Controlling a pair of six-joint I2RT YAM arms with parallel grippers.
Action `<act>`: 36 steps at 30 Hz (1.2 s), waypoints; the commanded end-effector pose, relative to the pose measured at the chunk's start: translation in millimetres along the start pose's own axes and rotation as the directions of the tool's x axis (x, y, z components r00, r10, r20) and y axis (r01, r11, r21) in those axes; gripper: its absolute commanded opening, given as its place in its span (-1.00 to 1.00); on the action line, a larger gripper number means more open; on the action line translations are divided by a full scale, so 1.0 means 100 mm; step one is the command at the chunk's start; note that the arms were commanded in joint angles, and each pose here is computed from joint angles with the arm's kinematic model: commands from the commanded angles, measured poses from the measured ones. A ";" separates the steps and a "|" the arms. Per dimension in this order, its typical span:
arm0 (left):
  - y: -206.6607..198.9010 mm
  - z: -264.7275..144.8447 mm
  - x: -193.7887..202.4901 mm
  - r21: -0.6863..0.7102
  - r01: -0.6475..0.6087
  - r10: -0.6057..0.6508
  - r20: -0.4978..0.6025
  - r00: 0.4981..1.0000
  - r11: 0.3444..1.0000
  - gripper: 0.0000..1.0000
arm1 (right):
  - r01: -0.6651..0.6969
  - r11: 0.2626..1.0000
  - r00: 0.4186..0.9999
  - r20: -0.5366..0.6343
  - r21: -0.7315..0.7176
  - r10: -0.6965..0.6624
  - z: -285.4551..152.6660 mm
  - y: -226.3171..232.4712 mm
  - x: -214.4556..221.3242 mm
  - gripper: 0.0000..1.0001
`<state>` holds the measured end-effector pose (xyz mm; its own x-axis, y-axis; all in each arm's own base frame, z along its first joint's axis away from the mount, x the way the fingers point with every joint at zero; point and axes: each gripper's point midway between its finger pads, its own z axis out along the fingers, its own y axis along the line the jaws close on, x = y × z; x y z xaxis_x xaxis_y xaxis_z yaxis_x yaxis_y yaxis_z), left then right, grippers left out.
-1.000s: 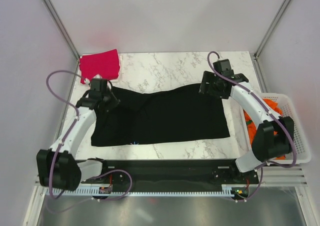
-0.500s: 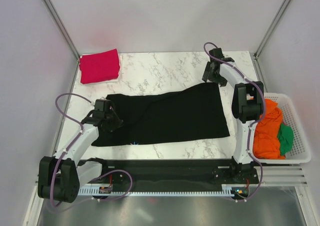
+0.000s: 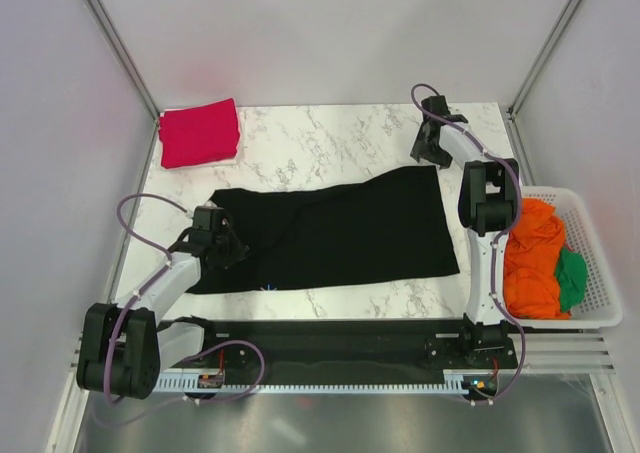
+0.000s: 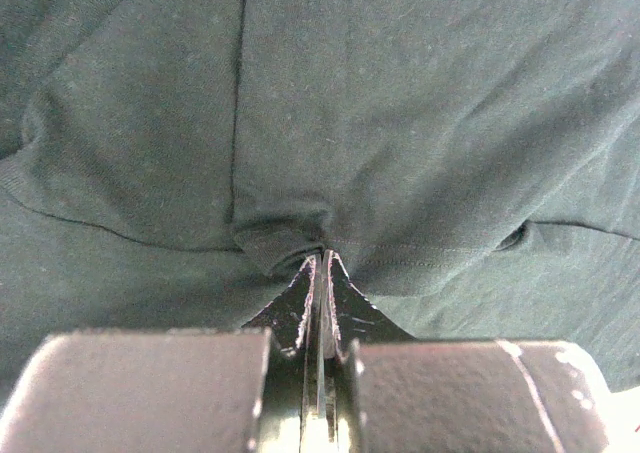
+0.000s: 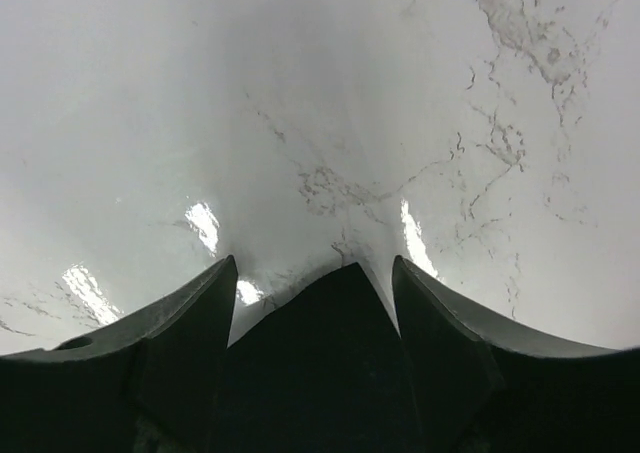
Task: Fold and stack the t-shirts
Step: Fold the tshirt
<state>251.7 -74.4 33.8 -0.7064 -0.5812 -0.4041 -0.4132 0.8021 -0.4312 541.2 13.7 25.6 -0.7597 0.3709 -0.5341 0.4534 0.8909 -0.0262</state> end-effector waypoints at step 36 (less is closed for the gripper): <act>-0.46 -0.07 -0.45 0.073 0.027 -0.032 0.062 0.998 0.997 -0.96 | -0.061 0.997 0.988 0.142 -0.042 0.067 -0.88 -0.25 -0.21 -0.44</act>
<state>297.1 -82.7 74.4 -0.6725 -0.5917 -0.4446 -0.3787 0.7912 -0.4802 507.8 6.2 112.0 -0.6425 0.3945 -0.6569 0.4947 0.8682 0.0375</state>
